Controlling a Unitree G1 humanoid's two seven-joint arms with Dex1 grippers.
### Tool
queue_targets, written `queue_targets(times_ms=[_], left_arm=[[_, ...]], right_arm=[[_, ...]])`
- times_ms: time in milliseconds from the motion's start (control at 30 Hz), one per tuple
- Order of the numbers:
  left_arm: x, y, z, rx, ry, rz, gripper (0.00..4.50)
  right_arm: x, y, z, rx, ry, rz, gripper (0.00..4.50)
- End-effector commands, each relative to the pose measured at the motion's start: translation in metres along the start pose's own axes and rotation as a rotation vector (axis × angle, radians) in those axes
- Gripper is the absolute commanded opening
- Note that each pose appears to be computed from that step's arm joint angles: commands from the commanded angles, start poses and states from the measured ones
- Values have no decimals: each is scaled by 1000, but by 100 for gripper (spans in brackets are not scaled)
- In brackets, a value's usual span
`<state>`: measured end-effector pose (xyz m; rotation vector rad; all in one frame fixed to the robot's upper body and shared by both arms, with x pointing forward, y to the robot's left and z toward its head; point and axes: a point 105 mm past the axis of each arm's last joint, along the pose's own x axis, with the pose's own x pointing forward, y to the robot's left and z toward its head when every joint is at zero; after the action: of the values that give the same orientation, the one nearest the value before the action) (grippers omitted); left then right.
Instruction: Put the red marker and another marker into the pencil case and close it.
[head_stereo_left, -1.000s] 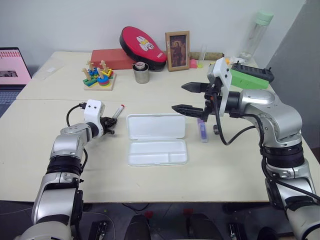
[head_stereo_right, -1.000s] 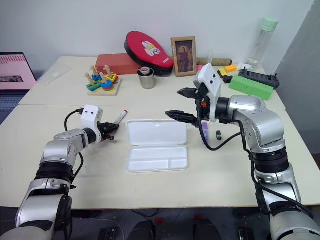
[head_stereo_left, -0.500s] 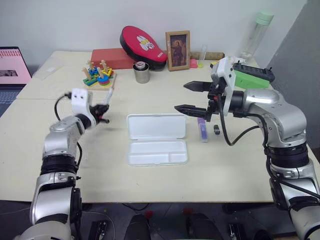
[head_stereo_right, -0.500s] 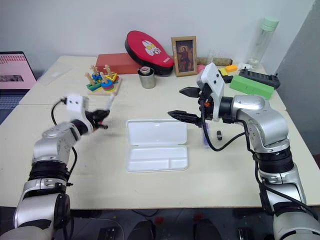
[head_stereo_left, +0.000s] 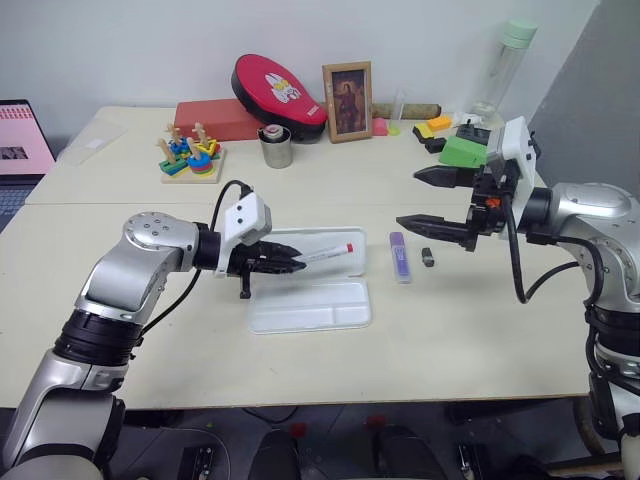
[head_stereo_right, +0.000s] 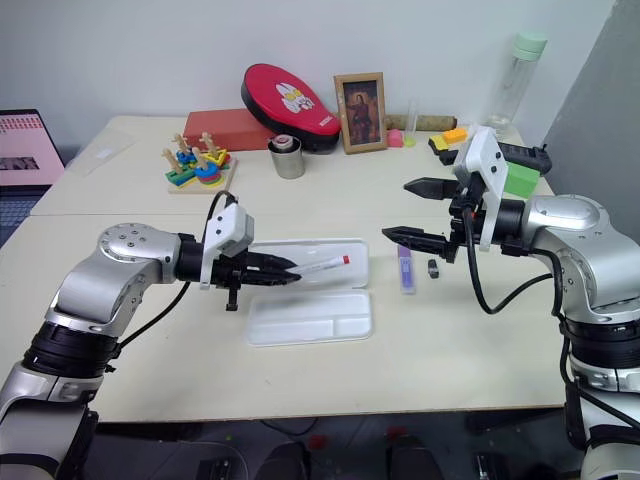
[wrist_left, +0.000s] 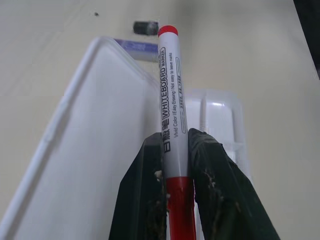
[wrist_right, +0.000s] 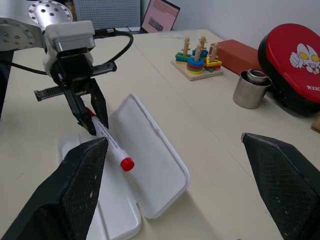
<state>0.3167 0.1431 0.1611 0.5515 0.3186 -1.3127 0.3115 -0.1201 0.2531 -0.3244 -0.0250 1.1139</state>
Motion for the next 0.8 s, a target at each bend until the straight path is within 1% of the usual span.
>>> queue_targets(times_ms=[33, 133, 367, 533, 800], left_arm=[[4, 0, -12, 47, 75, -22, 40], [10, -2, -11, 38, 57, -48, 40], [20, -3, -20, 39, 90, -48, 40], [23, -3, -22, 36, 99, -41, 40], [25, -3, -27, 28, 121, -38, 40]], right_arm=[[-8, 3, 7, -30, -7, -28, 450], [-10, 6, 2, -20, 12, -26, 450], [-10, 24, -12, 10, 65, 52, 450], [-10, 26, -17, 18, 87, 55, 450], [-9, 27, -18, 20, 91, 64, 450]])
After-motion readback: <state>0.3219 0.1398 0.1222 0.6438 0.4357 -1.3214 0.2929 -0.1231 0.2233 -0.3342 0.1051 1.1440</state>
